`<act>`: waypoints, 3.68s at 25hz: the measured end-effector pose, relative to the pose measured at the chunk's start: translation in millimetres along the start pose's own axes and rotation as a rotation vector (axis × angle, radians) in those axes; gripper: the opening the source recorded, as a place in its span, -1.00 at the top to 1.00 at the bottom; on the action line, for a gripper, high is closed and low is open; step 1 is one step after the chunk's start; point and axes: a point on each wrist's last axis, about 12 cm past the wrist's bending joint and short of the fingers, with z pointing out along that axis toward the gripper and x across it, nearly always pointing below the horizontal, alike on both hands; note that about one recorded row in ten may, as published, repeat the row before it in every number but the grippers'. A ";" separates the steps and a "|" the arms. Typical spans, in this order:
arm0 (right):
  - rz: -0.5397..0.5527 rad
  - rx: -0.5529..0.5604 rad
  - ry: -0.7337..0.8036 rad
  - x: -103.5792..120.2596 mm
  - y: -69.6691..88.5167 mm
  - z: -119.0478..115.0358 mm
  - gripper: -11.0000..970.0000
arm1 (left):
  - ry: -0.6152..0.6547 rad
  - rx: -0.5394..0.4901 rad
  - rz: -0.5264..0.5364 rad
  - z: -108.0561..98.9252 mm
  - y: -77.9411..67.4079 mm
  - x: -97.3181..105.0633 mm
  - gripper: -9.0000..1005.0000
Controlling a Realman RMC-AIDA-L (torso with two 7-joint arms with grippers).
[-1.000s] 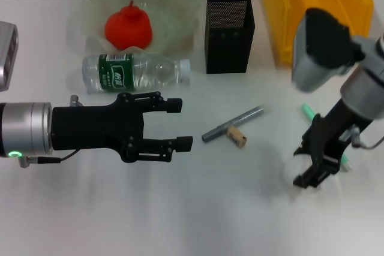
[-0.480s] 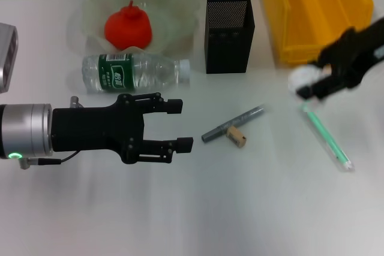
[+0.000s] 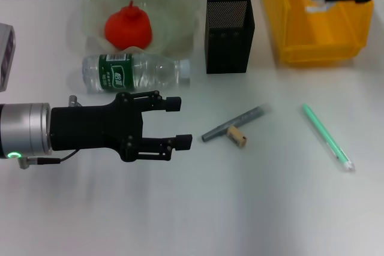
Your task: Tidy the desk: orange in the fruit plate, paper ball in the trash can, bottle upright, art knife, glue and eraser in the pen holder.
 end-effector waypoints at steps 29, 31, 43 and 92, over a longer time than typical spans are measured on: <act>0.225 0.301 -0.270 42.1 -37.4 61.4 -0.51 | 0.004 0.006 0.013 2.1 4.0 -6.1 -0.60; 0.269 0.298 -0.344 45.0 -38.0 56.8 -0.69 | 0.004 0.006 0.015 2.2 4.0 -6.2 -0.60; 0.158 -0.065 -0.729 76.0 8.1 27.4 -0.69 | 0.002 0.001 0.031 4.2 5.4 -8.6 -0.59; 0.051 -0.192 -0.258 195.5 72.3 41.3 -0.69 | 0.553 -0.218 0.326 76.8 67.8 -109.4 -0.51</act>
